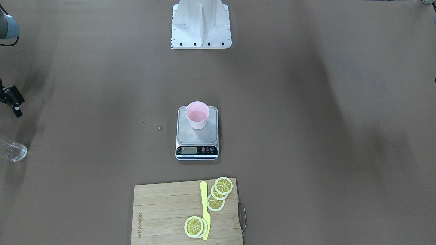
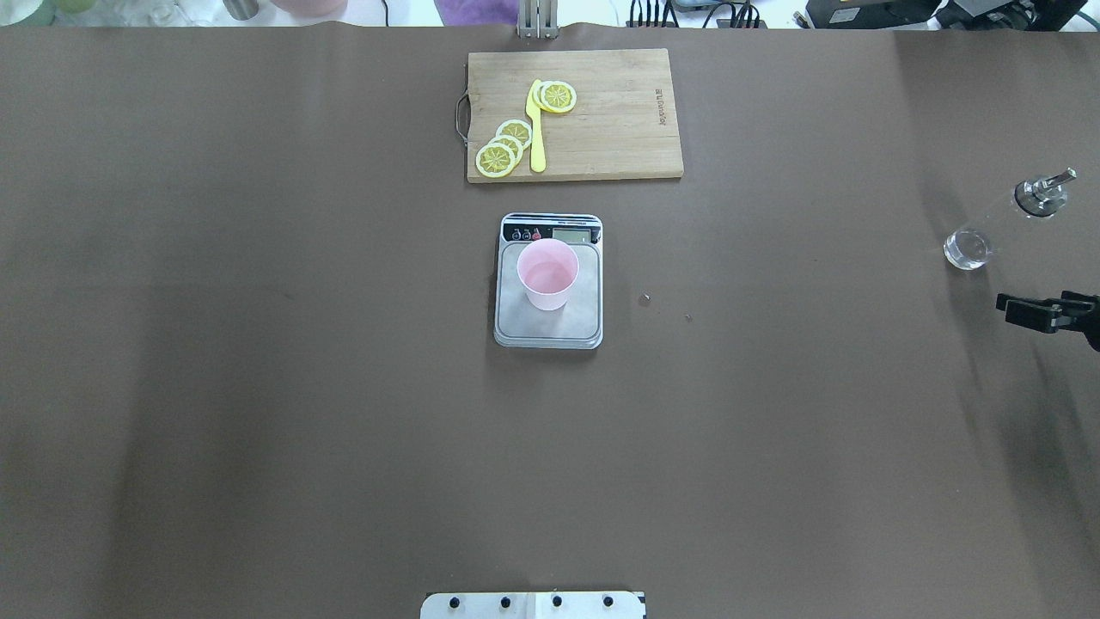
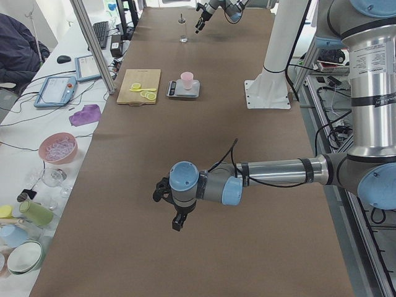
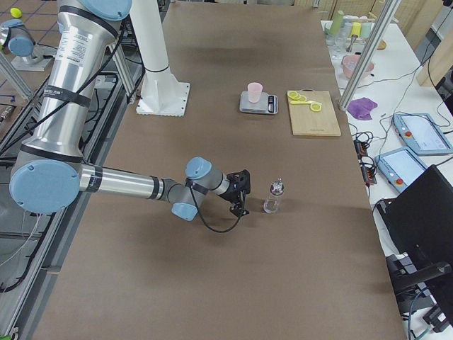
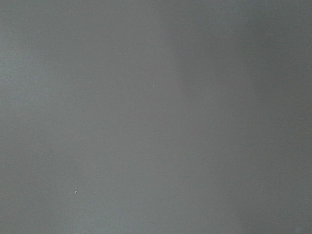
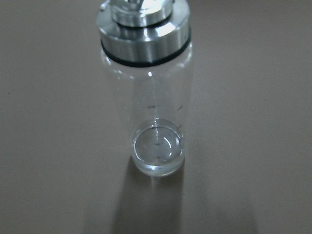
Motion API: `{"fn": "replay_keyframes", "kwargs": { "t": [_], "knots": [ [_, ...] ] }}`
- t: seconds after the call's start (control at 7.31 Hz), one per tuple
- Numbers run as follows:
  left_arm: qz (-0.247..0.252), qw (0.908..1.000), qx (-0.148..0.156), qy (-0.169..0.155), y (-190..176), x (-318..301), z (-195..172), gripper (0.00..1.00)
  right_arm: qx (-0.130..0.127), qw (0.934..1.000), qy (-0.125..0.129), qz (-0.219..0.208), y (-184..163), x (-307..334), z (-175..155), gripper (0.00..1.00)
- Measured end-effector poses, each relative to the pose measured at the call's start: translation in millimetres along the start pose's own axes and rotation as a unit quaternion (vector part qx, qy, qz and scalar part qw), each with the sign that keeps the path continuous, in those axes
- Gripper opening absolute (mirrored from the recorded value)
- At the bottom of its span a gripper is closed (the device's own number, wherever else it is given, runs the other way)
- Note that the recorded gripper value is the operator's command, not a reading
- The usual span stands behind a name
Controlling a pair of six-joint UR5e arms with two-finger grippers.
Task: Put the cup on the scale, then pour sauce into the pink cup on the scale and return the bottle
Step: 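Open the right gripper and lift it off the sauce bottle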
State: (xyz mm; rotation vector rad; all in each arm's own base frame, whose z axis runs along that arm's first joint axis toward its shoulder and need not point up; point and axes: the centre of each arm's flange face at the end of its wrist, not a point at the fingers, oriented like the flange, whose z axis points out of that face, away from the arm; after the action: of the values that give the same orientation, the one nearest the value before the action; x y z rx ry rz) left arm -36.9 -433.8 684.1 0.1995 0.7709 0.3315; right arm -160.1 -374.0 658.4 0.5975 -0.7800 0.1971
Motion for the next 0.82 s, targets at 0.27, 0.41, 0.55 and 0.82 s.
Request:
{"fn": "replay_keyframes", "kwargs": {
  "t": [0.27,0.41,0.55,0.82],
  "knots": [
    [0.0,1.0,0.0,0.001,-0.2,0.4,0.3,0.98,-0.011,0.9996,0.014,-0.02,0.7,25.6,3.4,1.0],
    [0.0,1.0,0.0,0.001,-0.4,0.5,0.3,0.98,-0.017,0.9995,0.012,-0.025,-9.0,44.2,-4.0,1.0],
    [0.0,1.0,0.0,0.001,-0.8,0.6,0.2,0.98,-0.029,0.9993,0.001,-0.023,-22.9,67.7,-16.1,1.0],
    [0.001,1.0,0.0,0.001,-1.0,0.8,0.3,0.98,-0.043,0.9989,-0.017,-0.004,-40.4,115.6,-37.1,1.0]
  ]
}}
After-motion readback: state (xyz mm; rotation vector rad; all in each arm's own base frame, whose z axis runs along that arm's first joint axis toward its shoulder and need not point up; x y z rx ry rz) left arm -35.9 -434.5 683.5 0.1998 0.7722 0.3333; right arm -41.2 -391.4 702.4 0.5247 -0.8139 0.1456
